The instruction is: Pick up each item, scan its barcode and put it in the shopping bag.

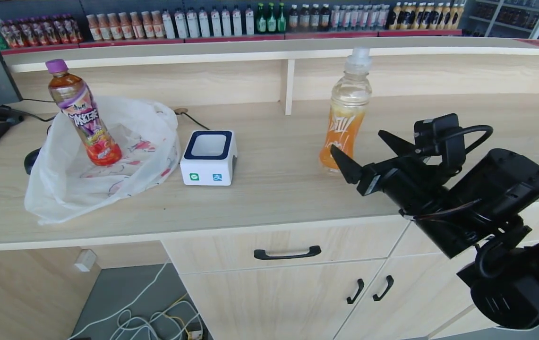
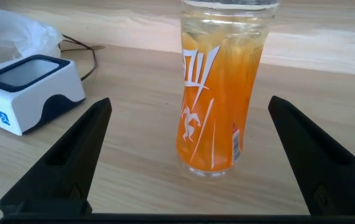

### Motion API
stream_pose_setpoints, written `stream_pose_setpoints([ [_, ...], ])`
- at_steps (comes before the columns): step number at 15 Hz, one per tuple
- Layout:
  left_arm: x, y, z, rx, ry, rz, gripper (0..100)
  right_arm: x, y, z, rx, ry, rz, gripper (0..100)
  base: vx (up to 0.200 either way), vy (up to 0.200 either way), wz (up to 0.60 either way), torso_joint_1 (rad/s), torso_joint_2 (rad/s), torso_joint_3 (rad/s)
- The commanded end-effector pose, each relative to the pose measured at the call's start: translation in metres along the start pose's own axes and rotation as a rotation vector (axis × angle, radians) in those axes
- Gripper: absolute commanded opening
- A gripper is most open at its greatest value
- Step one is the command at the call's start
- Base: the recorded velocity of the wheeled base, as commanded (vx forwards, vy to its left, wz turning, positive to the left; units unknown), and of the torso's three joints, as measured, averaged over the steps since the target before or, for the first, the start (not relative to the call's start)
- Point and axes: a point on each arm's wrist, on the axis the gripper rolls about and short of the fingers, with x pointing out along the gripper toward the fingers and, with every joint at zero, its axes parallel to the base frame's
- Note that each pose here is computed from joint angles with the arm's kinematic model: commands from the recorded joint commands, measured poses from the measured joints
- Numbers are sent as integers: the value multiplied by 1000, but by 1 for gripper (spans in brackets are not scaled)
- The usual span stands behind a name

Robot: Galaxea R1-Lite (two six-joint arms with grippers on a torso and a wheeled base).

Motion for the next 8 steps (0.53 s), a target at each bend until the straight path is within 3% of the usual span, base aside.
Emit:
stream_pose_setpoints([
  [1,0,0,0,0,2,0,100,6,0,-13,-8,29,-2,100,0,0,0,0,0,0],
  [5,0,0,0,0,1,0,100,17,-8,-16,-16,42,-23,100,0,0,0,0,0,0],
  [8,0,0,0,0,1,0,100,43,-13,2,-17,32,-36,100,0,0,0,0,0,0],
])
